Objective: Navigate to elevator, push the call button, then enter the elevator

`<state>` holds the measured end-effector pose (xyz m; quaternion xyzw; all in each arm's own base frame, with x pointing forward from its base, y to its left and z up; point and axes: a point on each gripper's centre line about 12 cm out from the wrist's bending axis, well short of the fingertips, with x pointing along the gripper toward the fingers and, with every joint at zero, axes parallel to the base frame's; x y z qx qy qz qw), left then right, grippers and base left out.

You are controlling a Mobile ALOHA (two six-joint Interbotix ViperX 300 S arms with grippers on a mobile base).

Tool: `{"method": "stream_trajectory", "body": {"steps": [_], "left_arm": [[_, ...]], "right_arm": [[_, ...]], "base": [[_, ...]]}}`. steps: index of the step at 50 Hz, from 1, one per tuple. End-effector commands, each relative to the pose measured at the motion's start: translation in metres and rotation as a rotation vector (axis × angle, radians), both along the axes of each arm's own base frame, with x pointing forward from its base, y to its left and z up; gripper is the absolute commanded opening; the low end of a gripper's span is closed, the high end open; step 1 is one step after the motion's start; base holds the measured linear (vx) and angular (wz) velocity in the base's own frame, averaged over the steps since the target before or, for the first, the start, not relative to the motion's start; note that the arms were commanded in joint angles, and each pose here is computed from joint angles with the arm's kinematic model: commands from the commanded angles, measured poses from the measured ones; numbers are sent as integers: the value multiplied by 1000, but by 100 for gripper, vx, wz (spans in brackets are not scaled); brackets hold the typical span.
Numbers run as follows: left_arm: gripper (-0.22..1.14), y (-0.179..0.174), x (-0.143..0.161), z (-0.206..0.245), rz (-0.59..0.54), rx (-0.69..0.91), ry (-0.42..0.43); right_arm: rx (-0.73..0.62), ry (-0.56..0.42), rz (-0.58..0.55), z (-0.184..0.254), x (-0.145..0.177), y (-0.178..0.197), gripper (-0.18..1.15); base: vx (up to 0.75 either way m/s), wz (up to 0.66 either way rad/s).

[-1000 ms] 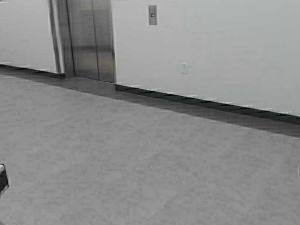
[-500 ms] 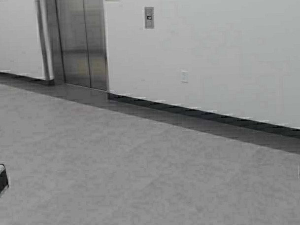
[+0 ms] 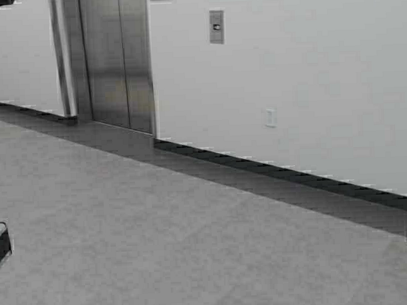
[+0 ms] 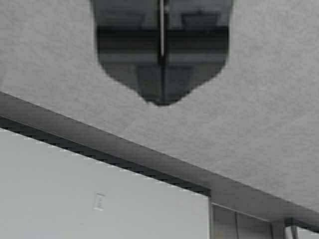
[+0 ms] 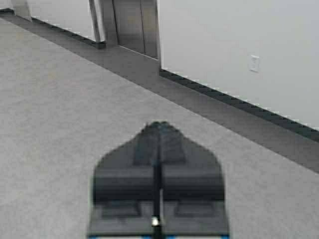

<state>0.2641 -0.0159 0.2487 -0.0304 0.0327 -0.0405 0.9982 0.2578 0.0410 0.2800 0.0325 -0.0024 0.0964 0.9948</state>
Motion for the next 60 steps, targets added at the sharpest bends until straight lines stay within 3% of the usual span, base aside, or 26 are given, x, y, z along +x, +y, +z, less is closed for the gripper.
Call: {"method": "stream_trajectory", "body": {"steps": [1, 36, 50, 60], "left_arm": [[3, -1, 3, 10, -4, -1, -34], [3, -6, 1, 17, -22, 4, -57], [3, -6, 5, 2, -23, 2, -6], [3, -6, 1, 20, -21, -4, -66]], "right_arm": [[-3, -2, 1, 0, 1, 0, 5], [-3, -7, 1, 4, 4, 1, 5], [-10, 20, 2, -5, 6, 1, 5], [-3, 4, 2, 0, 5, 1, 5]], "base": [[77, 12], [73, -3], [72, 13], [72, 1]]}}
